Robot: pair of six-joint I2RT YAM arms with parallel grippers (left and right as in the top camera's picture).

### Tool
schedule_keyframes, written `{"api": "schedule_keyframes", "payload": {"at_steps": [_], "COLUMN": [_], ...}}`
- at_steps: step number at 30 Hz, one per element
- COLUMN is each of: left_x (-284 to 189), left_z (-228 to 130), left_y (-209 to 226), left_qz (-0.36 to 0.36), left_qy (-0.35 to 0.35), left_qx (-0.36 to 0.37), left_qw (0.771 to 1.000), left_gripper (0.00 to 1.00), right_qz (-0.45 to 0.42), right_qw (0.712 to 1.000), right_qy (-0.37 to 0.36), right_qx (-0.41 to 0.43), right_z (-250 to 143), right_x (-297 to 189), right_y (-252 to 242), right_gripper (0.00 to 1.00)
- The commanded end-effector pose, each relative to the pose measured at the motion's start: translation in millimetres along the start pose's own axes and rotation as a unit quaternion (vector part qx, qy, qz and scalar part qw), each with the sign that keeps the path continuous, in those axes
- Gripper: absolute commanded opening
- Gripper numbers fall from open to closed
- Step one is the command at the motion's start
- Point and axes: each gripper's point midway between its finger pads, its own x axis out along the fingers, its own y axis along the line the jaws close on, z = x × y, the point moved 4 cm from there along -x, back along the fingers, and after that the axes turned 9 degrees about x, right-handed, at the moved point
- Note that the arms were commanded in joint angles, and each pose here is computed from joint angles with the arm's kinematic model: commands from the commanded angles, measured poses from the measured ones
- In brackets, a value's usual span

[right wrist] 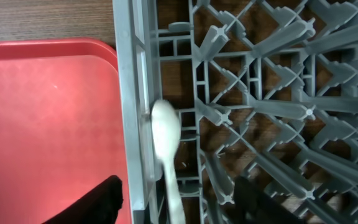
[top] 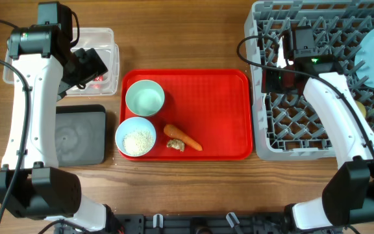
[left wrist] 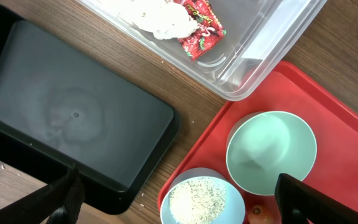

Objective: Sort waste into correct bins and load items into the dishwasher rack
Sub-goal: 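Carry the spoon right and drop it into the dish rack, then reach right gripper to the light-green bowl and grip its rim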

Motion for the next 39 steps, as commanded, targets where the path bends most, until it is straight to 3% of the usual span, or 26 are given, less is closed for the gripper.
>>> {"api": "schedule_keyframes", "payload": {"at_steps": [1, 4, 9, 19, 28, 33, 36, 39], "left_x": [-5, -5, -5, -5, -5, -5, -5, -5], "left_z": [0, -1, -1, -1, -1, -1, -1, -1], "left_y": [-1, -4, -4, -4, -4, -4, -4, -4], "left_qz": [-0.007, -0.018, -0.018, -0.017, -0.017, -0.018, -0.018, -0.018], "left_qy": [-0.006, -0.002, -0.002, -0.002, -0.002, -0.002, -0.002, -0.002], "left_qx": [-0.004, -0.003, -0.003, -0.003, -0.003, -0.003, -0.003, -0.003], "left_qw": [1.000, 1.000, 1.000, 1.000, 1.000, 1.000, 1.000, 1.000], "left_gripper": [1.00, 1.00, 1.00, 1.00, 1.00, 1.00, 1.00, 1.00], "right_qz": [0.015, 0.049, 0.194, 0.281, 0.324, 0.265, 0.258, 0.259], "right_qw": [1.000, 0.999, 0.978, 0.947, 0.929, 0.953, 0.958, 0.960], "right_qy": [-0.002, -0.011, -0.050, -0.049, 0.004, 0.003, 0.015, 0.016], "right_qx": [0.000, -0.002, -0.062, -0.148, -0.176, -0.146, -0.126, -0.104], "right_z": [0, 0, 5, -25, -81, -100, -106, -103], "right_x": [-3, -15, -51, -52, 8, 69, 88, 93], "right_y": [4, 11, 55, 162, 264, 281, 283, 283], "right_gripper": [0.63, 0.63, 0.63, 0.70, 0.71, 0.69, 0.59, 0.36]}}
